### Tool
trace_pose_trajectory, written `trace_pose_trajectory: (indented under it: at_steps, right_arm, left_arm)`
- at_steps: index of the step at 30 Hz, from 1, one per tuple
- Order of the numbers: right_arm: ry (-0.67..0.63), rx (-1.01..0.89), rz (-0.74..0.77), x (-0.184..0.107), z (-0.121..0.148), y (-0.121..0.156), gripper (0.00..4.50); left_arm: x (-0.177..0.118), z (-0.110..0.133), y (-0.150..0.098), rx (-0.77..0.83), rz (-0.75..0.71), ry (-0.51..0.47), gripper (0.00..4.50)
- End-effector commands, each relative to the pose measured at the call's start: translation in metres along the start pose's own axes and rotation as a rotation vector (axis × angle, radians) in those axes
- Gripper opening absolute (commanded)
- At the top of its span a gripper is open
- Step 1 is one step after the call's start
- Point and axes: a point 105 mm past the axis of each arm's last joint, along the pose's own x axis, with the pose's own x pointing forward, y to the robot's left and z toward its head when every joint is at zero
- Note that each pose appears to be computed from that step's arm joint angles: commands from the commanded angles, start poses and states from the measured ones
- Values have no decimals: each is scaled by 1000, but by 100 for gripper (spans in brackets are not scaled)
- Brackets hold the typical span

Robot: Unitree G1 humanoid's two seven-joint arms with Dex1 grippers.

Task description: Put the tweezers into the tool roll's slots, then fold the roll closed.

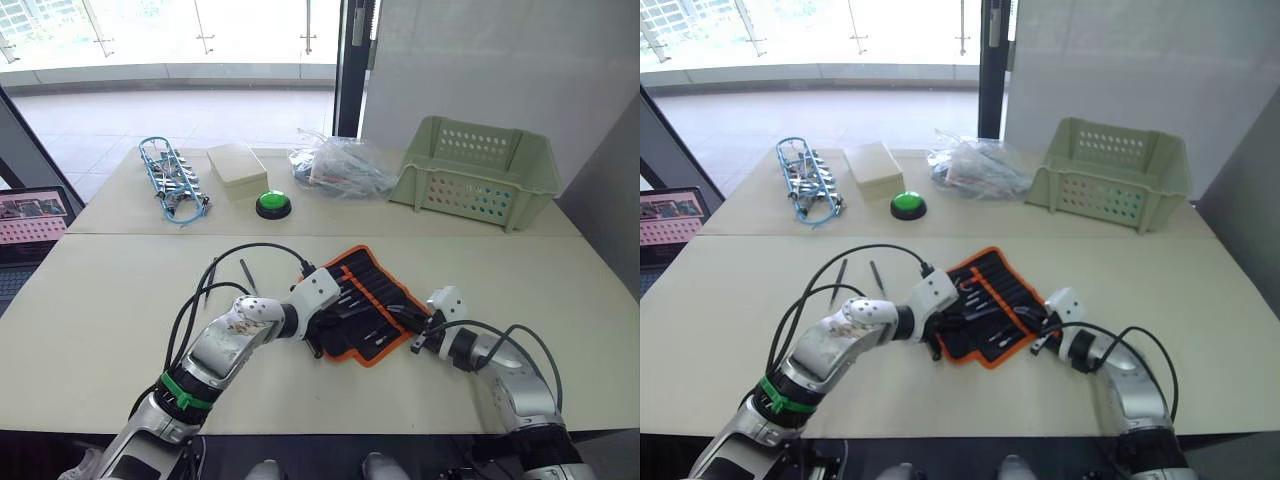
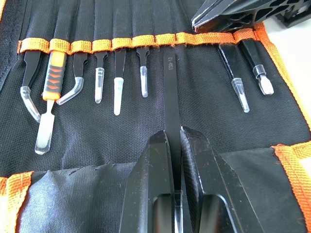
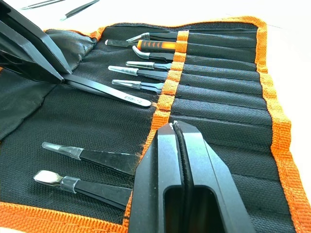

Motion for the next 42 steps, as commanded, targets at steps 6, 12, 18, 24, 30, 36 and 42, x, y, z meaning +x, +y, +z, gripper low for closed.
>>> trace_pose_trajectory:
  at_steps: [6,12,18,24,30,36,42]
  right_arm:
    - [66,43,13,-2,-20,5,0]
    - [66,43,12,-2,-21,7,0]
    - [66,42,11,-3,-21,7,0]
    - [68,43,13,-3,-22,7,0]
    - [66,44,21,0,-23,8,0]
    - [67,46,23,0,-23,8,0]
    - [64,46,19,0,-23,9,0]
  left_arm:
    - [8,14,7,48,45,-32,3]
    - [17,23,1,47,3,-60,3]
    - [19,22,-4,64,-43,-48,3]
    - [16,15,-3,79,-55,-23,3]
    - [22,24,6,92,-33,-34,3]
    - [31,33,12,108,-24,-48,3]
    - [47,32,8,92,-58,-54,3]
